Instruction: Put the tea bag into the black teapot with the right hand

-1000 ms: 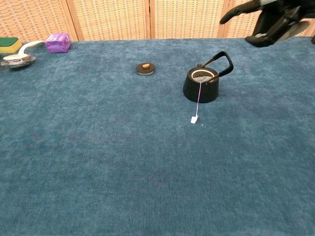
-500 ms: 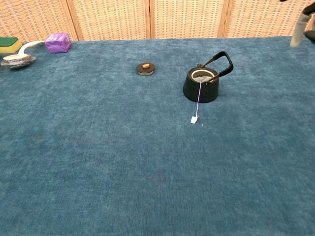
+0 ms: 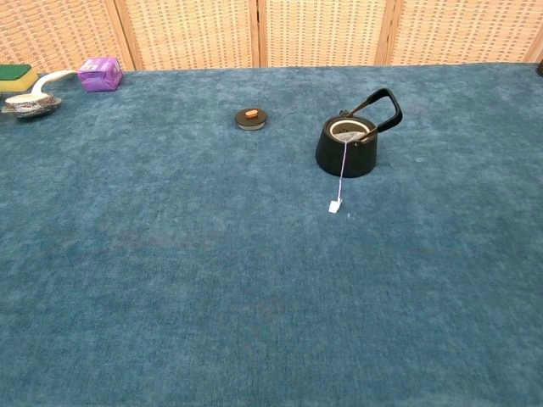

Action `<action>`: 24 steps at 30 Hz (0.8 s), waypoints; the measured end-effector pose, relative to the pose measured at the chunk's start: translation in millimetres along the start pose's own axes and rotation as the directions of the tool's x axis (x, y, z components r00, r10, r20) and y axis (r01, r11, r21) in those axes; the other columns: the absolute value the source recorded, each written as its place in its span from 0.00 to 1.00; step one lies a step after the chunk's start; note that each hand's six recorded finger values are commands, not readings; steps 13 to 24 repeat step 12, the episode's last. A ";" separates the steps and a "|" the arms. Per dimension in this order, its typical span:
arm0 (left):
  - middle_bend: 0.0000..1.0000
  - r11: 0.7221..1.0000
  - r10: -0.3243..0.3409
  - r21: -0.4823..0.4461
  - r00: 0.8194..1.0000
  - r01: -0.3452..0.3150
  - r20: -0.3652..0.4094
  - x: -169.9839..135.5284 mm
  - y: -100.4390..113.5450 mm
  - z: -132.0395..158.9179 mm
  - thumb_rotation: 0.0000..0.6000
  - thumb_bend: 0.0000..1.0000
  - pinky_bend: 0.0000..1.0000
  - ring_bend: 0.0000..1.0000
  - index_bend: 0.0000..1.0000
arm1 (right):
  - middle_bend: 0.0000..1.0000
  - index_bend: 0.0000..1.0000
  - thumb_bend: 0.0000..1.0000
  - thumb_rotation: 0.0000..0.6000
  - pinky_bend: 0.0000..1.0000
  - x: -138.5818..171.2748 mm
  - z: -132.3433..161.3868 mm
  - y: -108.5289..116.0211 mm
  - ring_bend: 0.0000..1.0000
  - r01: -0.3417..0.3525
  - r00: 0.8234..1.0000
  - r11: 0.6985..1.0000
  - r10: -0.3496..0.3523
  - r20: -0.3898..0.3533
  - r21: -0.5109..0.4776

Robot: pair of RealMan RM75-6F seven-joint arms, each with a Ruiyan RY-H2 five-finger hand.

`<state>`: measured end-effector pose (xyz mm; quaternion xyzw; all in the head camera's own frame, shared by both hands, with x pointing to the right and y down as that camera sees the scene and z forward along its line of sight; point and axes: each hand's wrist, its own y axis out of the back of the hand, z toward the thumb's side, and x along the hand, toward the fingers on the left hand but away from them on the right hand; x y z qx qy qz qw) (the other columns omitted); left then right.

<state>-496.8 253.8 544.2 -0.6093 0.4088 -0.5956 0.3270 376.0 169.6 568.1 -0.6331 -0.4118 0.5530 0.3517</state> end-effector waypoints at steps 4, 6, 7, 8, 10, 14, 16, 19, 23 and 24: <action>0.25 1.000 -0.005 -0.008 1.000 0.005 0.000 -6.6 -0.8 1.6 1.00 0.23 0.17 0.14 0.20 | 0.26 0.06 0.45 1.00 0.29 19.7 -12.5 -2.5 0.28 0.013 0.999 1.000 -0.013 0.033 0.000; 0.25 1.000 -0.014 -0.010 1.000 0.014 0.001 -10.1 -2.3 3.0 1.00 0.23 0.17 0.14 0.20 | 0.26 0.07 0.45 1.00 0.29 31.1 -19.8 -4.1 0.28 0.014 0.998 1.000 -0.014 0.054 0.000; 0.25 1.000 -0.022 -0.010 1.000 0.022 0.003 -11.9 -3.4 4.0 1.00 0.23 0.17 0.14 0.20 | 0.26 0.07 0.45 1.00 0.29 37.0 -24.0 -5.4 0.28 0.011 0.998 1.000 -0.011 0.068 0.000; 0.25 0.999 -0.030 -0.012 1.000 0.030 0.005 -14.1 -4.4 5.9 1.00 0.23 0.17 0.14 0.20 | 0.26 0.07 0.45 1.00 0.29 45.2 -30.0 -6.3 0.28 0.012 0.996 1.000 -0.012 0.090 0.000; 0.25 0.999 -0.037 -0.011 0.999 0.038 0.010 -17.1 -5.0 9.1 1.00 0.23 0.17 0.14 0.20 | 0.26 0.07 0.45 1.00 0.29 57.7 -38.5 -7.0 0.28 0.016 0.993 1.000 -0.016 0.119 0.000; 0.25 0.999 -0.035 -0.008 0.999 0.036 0.015 -19.5 -4.2 11.8 1.00 0.23 0.17 0.14 0.20 | 0.26 0.07 0.45 1.00 0.28 71.2 -47.5 -7.2 0.28 0.022 0.988 1.000 -0.021 0.150 -0.003; 0.25 0.999 -0.035 -0.008 0.999 0.036 0.015 -19.5 -4.2 11.8 1.00 0.23 0.17 0.14 0.20 | 0.26 0.07 0.45 1.00 0.28 71.2 -47.5 -7.2 0.28 0.022 0.988 1.000 -0.021 0.150 -0.003; 0.25 0.999 -0.035 -0.008 0.999 0.036 0.015 -19.5 -4.2 11.8 1.00 0.23 0.17 0.14 0.20 | 0.26 0.07 0.45 1.00 0.28 71.2 -47.5 -7.2 0.28 0.022 0.988 1.000 -0.021 0.150 -0.003; 0.25 0.999 -0.035 -0.008 0.999 0.036 0.015 -19.5 -4.2 11.8 1.00 0.23 0.17 0.14 0.20 | 0.26 0.07 0.45 1.00 0.28 71.2 -47.5 -7.2 0.28 0.022 0.988 1.000 -0.021 0.150 -0.003; 0.25 0.999 -0.035 -0.008 0.999 0.036 0.015 -19.5 -4.2 11.8 1.00 0.23 0.17 0.14 0.20 | 0.26 0.07 0.45 1.00 0.28 71.2 -47.5 -7.2 0.28 0.022 0.988 1.000 -0.021 0.150 -0.003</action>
